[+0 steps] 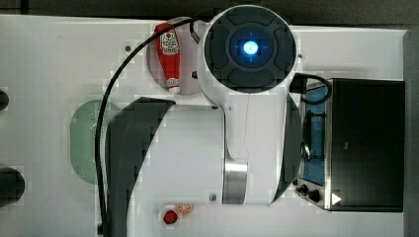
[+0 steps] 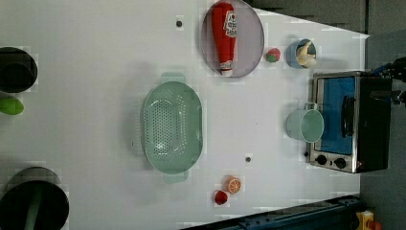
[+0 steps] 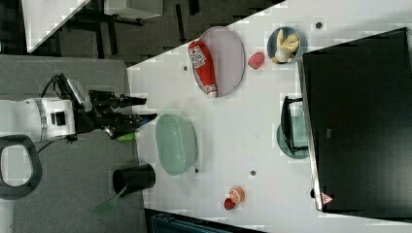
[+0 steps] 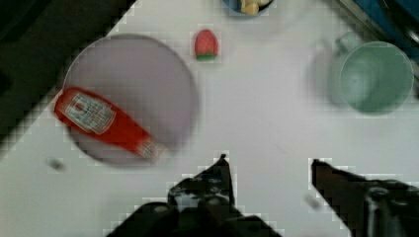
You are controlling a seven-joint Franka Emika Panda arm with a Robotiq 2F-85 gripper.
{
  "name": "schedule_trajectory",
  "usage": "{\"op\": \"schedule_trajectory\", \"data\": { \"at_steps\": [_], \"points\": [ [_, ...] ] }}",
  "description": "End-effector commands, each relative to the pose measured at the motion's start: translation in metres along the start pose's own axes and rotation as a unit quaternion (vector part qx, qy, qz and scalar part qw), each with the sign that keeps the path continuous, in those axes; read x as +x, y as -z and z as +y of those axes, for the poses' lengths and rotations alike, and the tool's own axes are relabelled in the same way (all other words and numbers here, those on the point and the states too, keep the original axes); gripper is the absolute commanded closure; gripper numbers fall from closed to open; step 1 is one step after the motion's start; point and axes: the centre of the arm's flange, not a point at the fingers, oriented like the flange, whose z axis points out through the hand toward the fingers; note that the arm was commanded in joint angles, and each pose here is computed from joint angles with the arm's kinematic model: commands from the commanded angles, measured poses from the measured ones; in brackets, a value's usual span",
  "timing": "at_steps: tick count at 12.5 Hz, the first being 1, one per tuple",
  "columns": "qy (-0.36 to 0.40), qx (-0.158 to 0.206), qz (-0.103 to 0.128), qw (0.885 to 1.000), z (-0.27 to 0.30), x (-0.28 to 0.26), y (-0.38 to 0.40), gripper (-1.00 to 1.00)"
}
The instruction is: Drag strainer left to right.
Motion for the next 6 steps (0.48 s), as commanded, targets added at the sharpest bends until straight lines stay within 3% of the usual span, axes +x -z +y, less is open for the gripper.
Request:
{"op": "schedule_trajectory", "data": {
  "at_steps": [1, 3, 6],
  "points": [
    [-0.018, 0.012, -0.008, 1.0, 0.16, -0.107, 0.103, -0.6],
    [-0.016, 0.011, -0.008, 1.0, 0.158, -0.108, 0.103, -1.0],
    [0.014, 0.008, -0.008, 1.0, 0.128, -0.127, 0.095, -1.0]
  ]
}}
